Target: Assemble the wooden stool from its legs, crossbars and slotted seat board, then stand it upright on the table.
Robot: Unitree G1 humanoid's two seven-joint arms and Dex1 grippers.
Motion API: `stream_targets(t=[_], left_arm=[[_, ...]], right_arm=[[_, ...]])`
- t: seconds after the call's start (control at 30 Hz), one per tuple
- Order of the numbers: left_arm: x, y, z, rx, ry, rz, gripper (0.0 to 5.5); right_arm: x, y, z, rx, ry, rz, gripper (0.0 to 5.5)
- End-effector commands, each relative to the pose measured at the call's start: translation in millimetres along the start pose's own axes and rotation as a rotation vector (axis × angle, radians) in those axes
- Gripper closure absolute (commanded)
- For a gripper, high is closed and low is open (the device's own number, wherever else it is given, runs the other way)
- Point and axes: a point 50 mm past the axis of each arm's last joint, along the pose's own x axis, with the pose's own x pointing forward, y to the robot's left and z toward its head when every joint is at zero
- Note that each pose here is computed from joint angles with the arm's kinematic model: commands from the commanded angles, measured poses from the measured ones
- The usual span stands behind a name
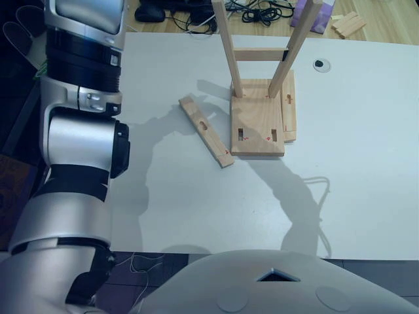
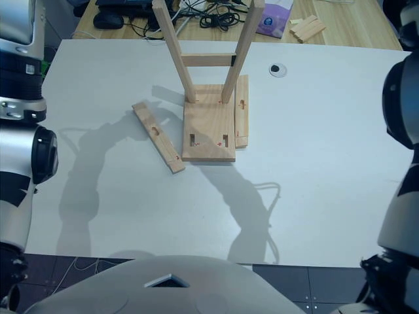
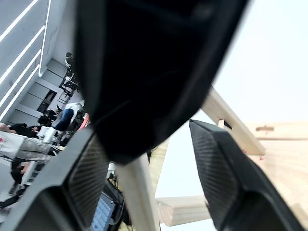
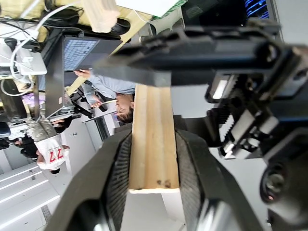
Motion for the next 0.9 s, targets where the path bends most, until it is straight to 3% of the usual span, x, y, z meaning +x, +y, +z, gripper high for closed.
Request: stream_targets(t=[0.03, 0.43, 0.8, 0.9], left_arm=[[-3, 3, 5, -0.021, -0.01, 0.014, 3.22], [-5, -6, -4, -0.064, 0.014, -0.055, 5.01], [-8, -8, 3, 0.082, 0.006, -0.033, 5.09], [-13, 2, 4, 0.127, 0.014, 0.046, 5.09]], right_arm=[[-2, 1, 5, 0.002, -0.031, 0.009, 4.21], [-4, -2, 8, 0.028, -0.036, -0.01, 4.21], [-13, 0, -3, 0.128, 0.025, -0.018, 4.21], [-26, 5, -14, 0.173, 0.078, 0.0, 3.5]])
